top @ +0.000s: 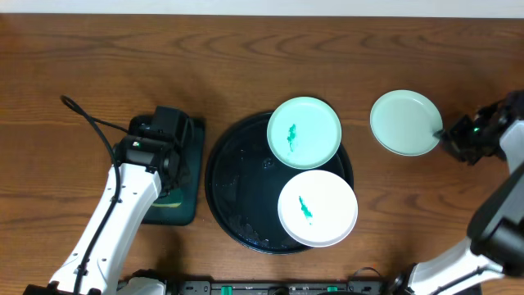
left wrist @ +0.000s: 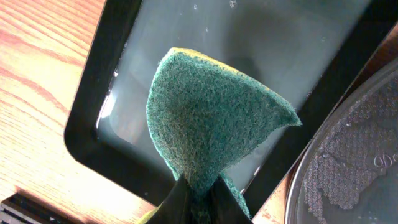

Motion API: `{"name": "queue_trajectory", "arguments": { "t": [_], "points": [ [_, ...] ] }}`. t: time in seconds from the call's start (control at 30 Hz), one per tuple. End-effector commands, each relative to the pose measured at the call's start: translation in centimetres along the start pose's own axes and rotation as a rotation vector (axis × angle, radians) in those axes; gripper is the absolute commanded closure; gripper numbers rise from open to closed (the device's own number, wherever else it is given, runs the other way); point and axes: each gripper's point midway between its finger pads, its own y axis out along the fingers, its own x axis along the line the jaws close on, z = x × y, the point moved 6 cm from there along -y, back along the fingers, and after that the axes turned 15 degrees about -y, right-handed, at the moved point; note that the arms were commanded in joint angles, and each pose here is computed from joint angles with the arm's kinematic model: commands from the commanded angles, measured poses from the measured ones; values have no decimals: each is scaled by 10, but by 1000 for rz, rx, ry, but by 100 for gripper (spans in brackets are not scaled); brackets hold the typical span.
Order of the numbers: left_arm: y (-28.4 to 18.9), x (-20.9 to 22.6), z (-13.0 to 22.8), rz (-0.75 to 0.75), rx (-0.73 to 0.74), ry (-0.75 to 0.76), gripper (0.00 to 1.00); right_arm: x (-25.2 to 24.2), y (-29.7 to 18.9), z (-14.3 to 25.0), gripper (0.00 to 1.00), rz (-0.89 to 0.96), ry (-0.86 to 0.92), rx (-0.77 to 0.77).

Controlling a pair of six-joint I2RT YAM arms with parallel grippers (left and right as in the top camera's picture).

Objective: Clean dirty plates on tray and stack at the side
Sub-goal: 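Carry the plate right and set it on the table, release, then move the right gripper to the white plate's rim and grip it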

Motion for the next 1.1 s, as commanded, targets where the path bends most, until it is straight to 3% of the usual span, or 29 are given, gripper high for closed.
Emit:
{"name": "queue_trajectory", "arguments": {
  "t": [0.0, 0.07, 0.13, 0.23, 0.5, 0.77, 1.07],
  "points": [
    [2, 4, -2, -27, -13, -16, 93, 39, -66, -8, 63, -49, -112, -176],
    [2, 4, -2, -27, -13, -16, 93, 53, -89, 1, 69, -63, -150, -206],
    [2, 4, -2, -27, -13, -16, 93, 72, -109, 20, 68, -85, -192, -199],
    [2, 4, -2, -27, -13, -16, 93, 107, -120, 94, 64, -71, -271, 35],
    [2, 2, -3, -19, -20, -19, 93, 119, -75, 181, 66, 45, -418, 379],
    [2, 2, -3, -19, -19, -18, 93, 97, -28, 228, 67, 89, -419, 489],
    [2, -1, -6, -4, -34, -24, 92, 81, 1, 249, 66, 31, -434, 499]
  ]
}}
